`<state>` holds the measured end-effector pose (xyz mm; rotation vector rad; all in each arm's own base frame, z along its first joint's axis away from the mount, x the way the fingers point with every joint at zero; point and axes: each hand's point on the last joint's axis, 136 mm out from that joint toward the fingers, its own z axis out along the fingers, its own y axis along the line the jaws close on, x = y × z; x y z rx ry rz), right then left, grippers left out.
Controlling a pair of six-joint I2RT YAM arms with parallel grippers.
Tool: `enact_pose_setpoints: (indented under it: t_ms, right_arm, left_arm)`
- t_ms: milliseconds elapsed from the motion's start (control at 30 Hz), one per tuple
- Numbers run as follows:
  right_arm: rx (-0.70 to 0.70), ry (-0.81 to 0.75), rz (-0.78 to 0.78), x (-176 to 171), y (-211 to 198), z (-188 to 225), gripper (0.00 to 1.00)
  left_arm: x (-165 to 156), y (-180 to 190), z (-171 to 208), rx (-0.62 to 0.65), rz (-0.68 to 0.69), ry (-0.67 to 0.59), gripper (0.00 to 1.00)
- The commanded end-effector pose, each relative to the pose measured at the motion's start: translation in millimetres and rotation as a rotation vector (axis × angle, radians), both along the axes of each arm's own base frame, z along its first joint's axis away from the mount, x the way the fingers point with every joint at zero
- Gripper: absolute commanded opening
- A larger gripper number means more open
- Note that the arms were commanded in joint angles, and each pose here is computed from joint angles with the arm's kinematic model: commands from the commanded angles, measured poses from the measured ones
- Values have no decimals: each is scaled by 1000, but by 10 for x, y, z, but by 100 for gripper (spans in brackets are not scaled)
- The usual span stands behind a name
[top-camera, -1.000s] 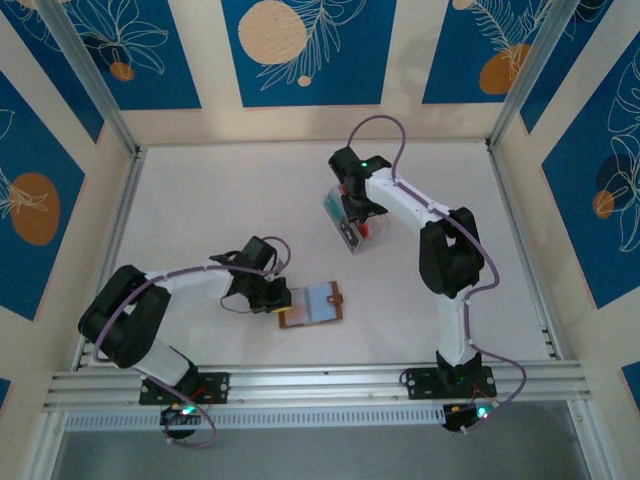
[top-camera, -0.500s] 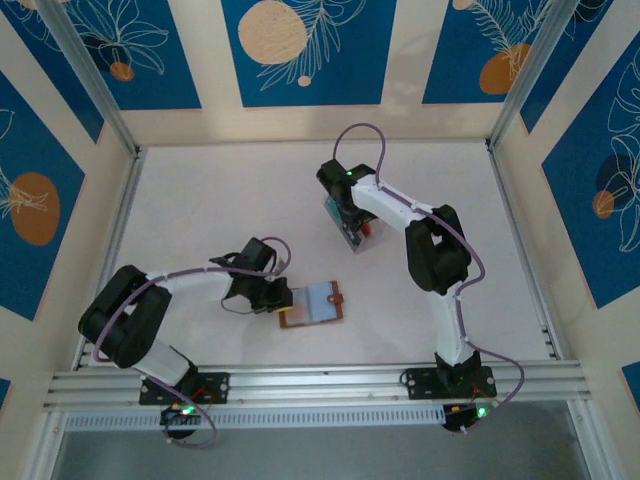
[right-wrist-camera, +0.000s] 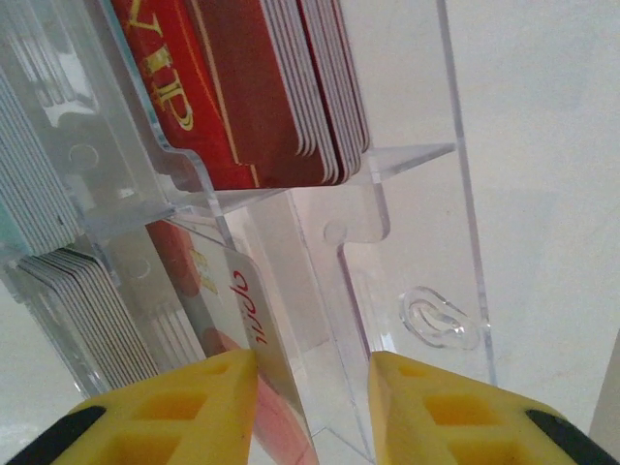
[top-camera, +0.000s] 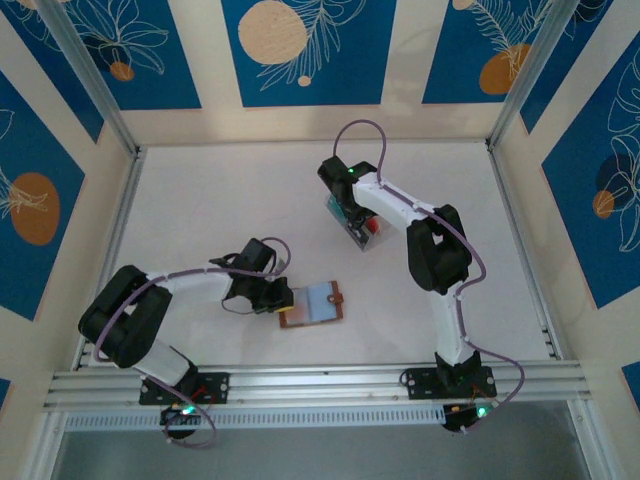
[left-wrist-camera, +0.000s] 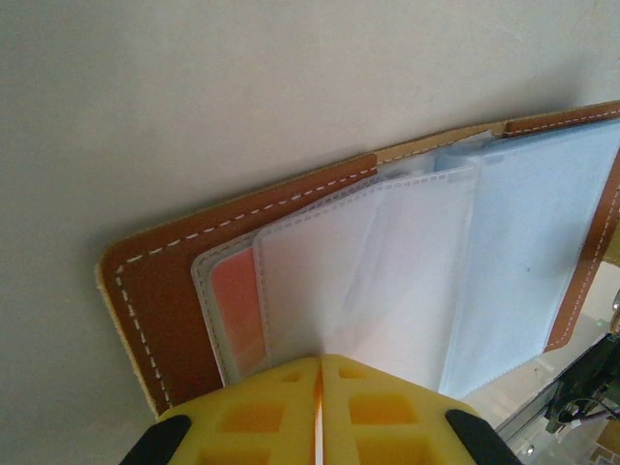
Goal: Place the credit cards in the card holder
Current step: Pick up the credit card from the storage box.
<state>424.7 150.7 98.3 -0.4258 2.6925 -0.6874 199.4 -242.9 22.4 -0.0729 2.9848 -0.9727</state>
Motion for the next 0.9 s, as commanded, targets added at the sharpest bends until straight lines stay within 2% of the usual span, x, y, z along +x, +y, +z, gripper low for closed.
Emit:
enact_pose_setpoints:
  t_ms: [0, 400, 867]
  right_arm:
    - [-5, -22, -4, 53, -35, 122, 32]
    - [5, -24, 5, 56, -32, 165, 19]
    - [-3, -4, 12, 28, 16, 191, 10]
  left_arm:
    - [-146, 137, -179, 72, 7, 55, 9]
    - [-147, 133, -192, 71, 9, 57, 8]
    - [-185, 151, -223, 68, 10, 65, 8]
